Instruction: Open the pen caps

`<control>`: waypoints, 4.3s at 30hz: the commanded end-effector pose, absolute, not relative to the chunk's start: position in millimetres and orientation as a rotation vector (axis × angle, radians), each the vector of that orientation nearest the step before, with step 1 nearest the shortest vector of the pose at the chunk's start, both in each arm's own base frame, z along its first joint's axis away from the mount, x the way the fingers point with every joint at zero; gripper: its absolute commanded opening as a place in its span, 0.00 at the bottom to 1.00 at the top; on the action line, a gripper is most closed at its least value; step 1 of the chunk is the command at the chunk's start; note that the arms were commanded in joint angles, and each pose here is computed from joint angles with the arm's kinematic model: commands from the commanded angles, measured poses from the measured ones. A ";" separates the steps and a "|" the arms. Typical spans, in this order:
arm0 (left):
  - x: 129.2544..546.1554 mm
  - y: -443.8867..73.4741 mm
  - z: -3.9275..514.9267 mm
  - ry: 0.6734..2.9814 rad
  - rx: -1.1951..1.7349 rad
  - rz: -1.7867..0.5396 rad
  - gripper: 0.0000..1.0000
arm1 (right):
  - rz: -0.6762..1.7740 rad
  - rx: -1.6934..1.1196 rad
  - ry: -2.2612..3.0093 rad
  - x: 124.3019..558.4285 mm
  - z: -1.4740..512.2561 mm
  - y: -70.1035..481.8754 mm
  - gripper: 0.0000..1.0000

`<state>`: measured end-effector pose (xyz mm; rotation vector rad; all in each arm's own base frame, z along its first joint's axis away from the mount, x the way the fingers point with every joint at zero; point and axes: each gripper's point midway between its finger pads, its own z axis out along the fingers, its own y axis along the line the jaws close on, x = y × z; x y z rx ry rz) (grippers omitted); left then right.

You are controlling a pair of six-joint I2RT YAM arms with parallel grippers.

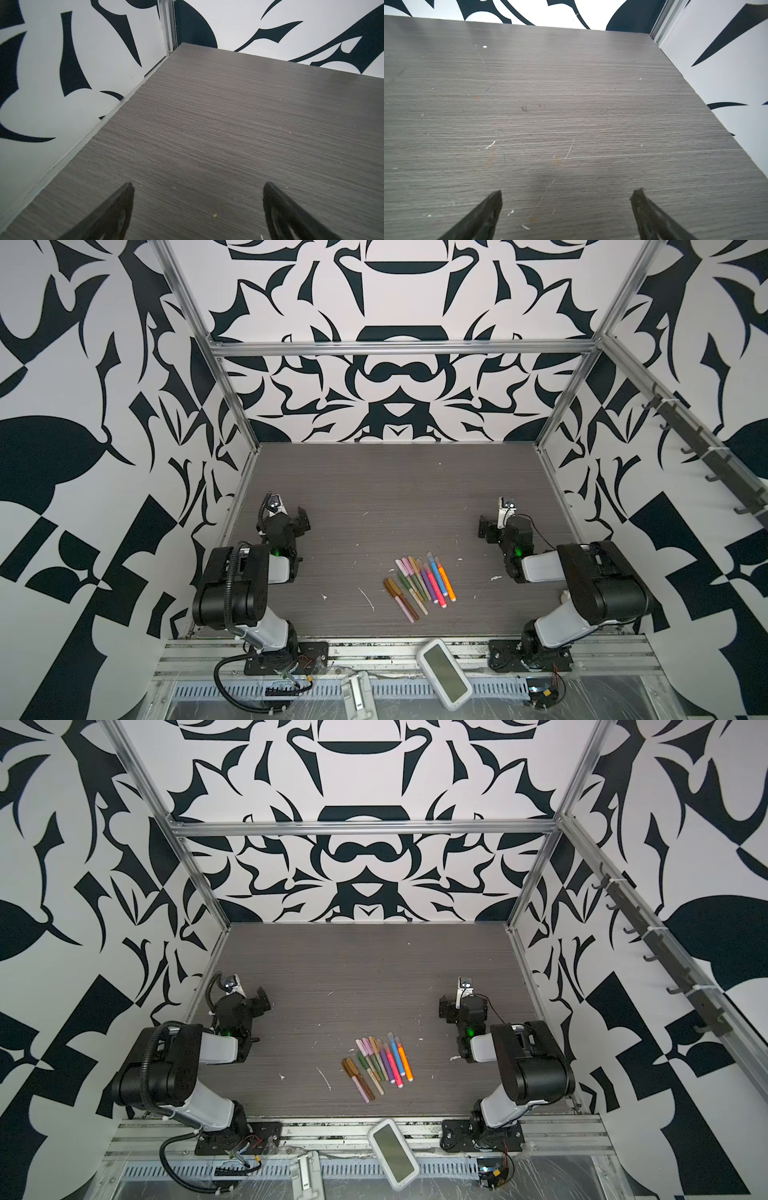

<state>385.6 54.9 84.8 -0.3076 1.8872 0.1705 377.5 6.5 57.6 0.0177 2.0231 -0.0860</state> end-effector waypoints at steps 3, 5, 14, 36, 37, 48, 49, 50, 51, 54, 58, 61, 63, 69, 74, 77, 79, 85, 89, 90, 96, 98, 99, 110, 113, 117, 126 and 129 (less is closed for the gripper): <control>387.3 54.6 93.3 1.857 -0.317 0.154 0.99 | -0.089 0.016 1.956 387.3 79.0 6.3 1.00; 387.6 54.5 93.8 1.856 -0.316 0.153 0.99 | -0.088 0.015 1.964 386.7 78.6 6.5 1.00; 387.3 54.4 93.4 1.857 -0.316 0.153 0.99 | -0.087 -0.011 1.930 388.6 81.9 8.7 1.00; 391.3 44.4 136.4 1.903 -0.273 0.096 0.99 | -0.211 0.073 1.970 379.7 148.5 2.2 1.00; 392.7 45.8 146.1 1.906 -0.325 0.074 0.99 | -0.210 0.098 2.009 377.8 156.2 0.5 1.00; 419.8 -111.4 189.6 2.194 -0.239 -0.432 0.99 | 0.422 0.399 2.247 363.5 165.4 66.7 1.00; 416.2 -131.3 189.6 2.229 -0.206 -0.461 0.99 | 0.469 0.408 2.287 359.3 157.7 73.1 1.00; 411.3 -148.9 190.4 2.259 -0.183 -0.494 0.99 | 0.517 0.428 2.320 355.0 149.7 78.7 1.00; 406.2 -162.4 189.9 2.282 -0.170 -0.521 0.99 | 0.533 0.446 2.344 350.7 143.9 80.3 1.00; 382.1 -195.8 179.5 2.365 -0.131 -0.577 0.99 | 0.517 0.538 2.402 328.5 123.6 73.4 1.00; 341.0 -197.4 143.0 2.519 -0.190 -0.536 0.99 | 0.484 0.481 2.463 299.3 106.0 72.0 0.92; 313.9 -178.2 129.8 2.580 -0.265 -0.468 0.99 | 0.426 0.364 2.587 277.0 89.3 77.8 0.82; 300.4 -169.1 130.2 2.568 -0.288 -0.465 0.99 | 0.408 0.286 2.627 266.7 84.2 84.9 0.80; 267.3 -145.7 139.8 2.492 -0.285 -0.489 0.99 | 0.282 0.060 2.708 238.1 75.1 116.3 0.82; 238.7 -125.6 137.4 2.449 -0.334 -0.510 0.99 | 0.284 0.016 2.809 207.3 73.8 153.1 0.79; 222.0 -124.6 124.8 2.443 -0.343 -0.583 0.99 | 0.256 -0.069 2.840 194.4 63.9 164.9 0.62; 210.0 -124.5 117.3 2.463 -0.344 -0.621 0.99 | 0.197 -0.103 2.864 188.2 55.8 161.6 0.49; 189.3 -120.6 116.1 2.493 -0.403 -0.678 0.99 | 0.187 -0.119 2.901 183.0 55.5 161.3 0.35; 187.7 -124.2 112.6 2.507 -0.359 -0.689 0.99 | 0.229 -0.152 2.909 184.2 52.2 170.1 0.35; 187.8 -125.0 111.7 2.512 -0.355 -0.691 0.99 | 0.245 -0.154 2.915 183.5 51.0 173.2 0.35; 190.1 -129.8 115.3 2.504 -0.367 -0.726 0.99 | 0.284 -0.149 2.963 177.8 36.7 183.9 0.35; 190.6 -130.7 115.9 2.492 -0.369 -0.741 0.99 | 0.269 -0.135 2.970 178.3 33.4 184.2 0.35; 190.2 -131.1 116.0 2.491 -0.368 -0.747 0.99 | 0.266 -0.130 2.969 179.0 32.4 184.5 0.35; 188.7 -130.5 117.8 2.509 -0.417 -0.749 0.99 | 0.026 -0.074 2.991 177.2 24.8 155.9 0.33; 182.7 -122.7 122.1 2.534 -0.474 -0.710 0.99 | -0.032 -0.122 3.007 175.8 22.3 150.6 0.33; 171.0 -112.6 135.2 2.554 -0.491 -0.671 0.99 | -0.034 -0.211 3.095 164.7 9.3 155.0 0.35; 142.6 -99.6 127.2 2.682 -0.555 -0.596 0.99 | -0.028 -0.394 3.057 169.9 -5.0 158.0 0.25; 136.2 -90.5 121.8 2.733 -0.619 -0.507 0.99 | 0.014 -0.327 3.068 166.0 -3.7 159.4 0.21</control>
